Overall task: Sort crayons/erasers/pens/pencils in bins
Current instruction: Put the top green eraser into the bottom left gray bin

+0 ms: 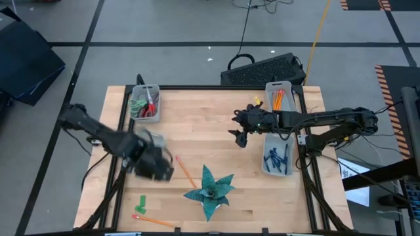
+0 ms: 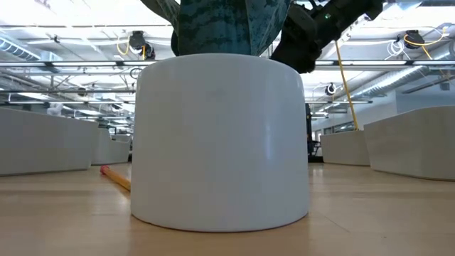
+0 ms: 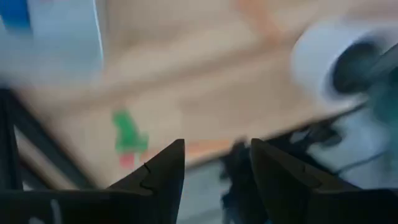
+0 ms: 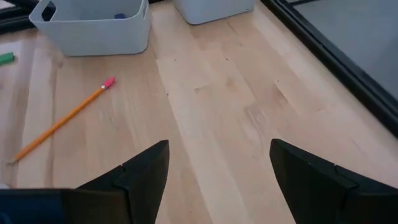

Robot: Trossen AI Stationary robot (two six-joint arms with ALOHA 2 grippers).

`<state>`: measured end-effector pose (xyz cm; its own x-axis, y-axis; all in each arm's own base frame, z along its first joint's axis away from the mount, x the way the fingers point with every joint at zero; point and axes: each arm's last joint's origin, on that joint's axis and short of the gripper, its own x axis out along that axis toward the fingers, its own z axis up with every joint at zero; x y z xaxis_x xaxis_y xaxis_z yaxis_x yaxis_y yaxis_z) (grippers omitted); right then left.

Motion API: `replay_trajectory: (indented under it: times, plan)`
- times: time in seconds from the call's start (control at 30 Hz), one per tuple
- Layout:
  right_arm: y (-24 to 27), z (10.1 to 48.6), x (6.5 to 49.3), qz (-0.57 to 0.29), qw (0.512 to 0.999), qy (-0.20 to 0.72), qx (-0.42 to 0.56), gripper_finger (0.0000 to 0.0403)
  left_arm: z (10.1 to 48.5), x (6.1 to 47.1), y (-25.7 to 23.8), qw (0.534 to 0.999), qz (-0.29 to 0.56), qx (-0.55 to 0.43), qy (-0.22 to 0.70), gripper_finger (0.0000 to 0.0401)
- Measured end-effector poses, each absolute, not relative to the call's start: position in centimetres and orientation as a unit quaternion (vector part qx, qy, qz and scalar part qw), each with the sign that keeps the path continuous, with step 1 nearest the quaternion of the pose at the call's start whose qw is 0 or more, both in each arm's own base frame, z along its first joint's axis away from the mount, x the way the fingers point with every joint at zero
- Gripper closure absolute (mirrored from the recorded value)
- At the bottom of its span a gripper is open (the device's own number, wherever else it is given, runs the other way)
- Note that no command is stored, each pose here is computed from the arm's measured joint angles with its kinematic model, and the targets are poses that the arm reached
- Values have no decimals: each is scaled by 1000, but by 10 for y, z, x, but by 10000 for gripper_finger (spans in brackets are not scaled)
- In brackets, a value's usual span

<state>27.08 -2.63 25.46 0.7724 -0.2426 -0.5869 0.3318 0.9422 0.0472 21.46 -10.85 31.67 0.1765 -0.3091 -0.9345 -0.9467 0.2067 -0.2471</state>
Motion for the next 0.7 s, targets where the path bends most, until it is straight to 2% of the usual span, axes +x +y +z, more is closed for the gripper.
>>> replay_trajectory:
  times: [0.13, 0.2, 0.4, 0.57, 0.7]
  plan:
    - [-26, 254, 271, -143, 941, 305, 45, 133, 290, 214, -150, 455, 308, -550, 629, 217]
    - [-26, 250, 270, -139, 940, 309, 37, 133, 278, 212, -165, 434, 323, -543, 642, 217]
    - [-23, 232, 264, -129, 931, 332, 77, 133, 231, 201, -188, 418, 341, -537, 648, 217]
    - [-14, 219, 259, -112, 924, 350, 109, 133, 188, 181, -182, 412, 376, -509, 656, 217]
    - [-7, 215, 258, -106, 922, 355, 115, 133, 169, 174, -177, 410, 377, -511, 655, 217]
